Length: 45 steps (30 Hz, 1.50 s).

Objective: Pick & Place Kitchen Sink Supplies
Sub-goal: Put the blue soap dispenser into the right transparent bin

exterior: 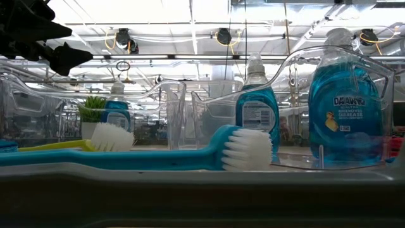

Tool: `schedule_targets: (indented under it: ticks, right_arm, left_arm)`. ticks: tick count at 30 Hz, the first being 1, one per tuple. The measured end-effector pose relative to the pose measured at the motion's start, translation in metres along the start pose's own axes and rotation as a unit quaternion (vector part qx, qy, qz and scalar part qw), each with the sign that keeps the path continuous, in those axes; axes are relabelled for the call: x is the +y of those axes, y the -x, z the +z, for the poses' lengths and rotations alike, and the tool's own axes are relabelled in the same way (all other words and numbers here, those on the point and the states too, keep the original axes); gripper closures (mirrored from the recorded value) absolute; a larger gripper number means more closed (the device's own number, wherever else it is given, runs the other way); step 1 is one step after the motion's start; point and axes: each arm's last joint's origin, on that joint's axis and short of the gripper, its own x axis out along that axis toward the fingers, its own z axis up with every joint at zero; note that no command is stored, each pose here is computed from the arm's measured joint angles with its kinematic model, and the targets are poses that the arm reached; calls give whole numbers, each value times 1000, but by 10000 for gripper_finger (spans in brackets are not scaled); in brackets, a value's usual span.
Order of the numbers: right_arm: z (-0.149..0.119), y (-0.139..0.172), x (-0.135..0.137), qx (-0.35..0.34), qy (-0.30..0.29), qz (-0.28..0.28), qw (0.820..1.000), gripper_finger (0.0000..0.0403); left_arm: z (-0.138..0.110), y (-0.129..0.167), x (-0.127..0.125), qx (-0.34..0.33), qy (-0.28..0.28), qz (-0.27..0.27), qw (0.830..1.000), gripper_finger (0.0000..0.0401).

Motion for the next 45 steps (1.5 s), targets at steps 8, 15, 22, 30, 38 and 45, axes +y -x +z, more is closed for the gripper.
schedule_targets:
  ticks: [8, 15, 22, 30, 38, 45]
  right_arm:
    - [-22, 7, -20, -149, 28, -97, 984, 208]
    - [-49, -50, -34, -226, -16, -152, 962, 217]
    - [-64, -114, -31, -269, 8, -127, 955, 221]
    - [-72, -162, -61, -331, -21, -219, 918, 246]
    - [-79, -177, -105, -361, -88, -201, 906, 288]
    - [-81, -167, -129, -455, -101, -187, 865, 305]
  left_arm:
    - [0, 0, 0, 0, 0, 0, 1000, 40]
    - [0, 0, 0, 0, 0, 0, 1000, 40]
    - [0, 0, 0, 0, 0, 0, 1000, 40]
    - [0, 0, 0, 0, 0, 0, 1000, 40]
    - [0, 0, 0, 0, 0, 0, 1000, 40]
    - [0, 0, 0, 0, 0, 0, 1000, 40]
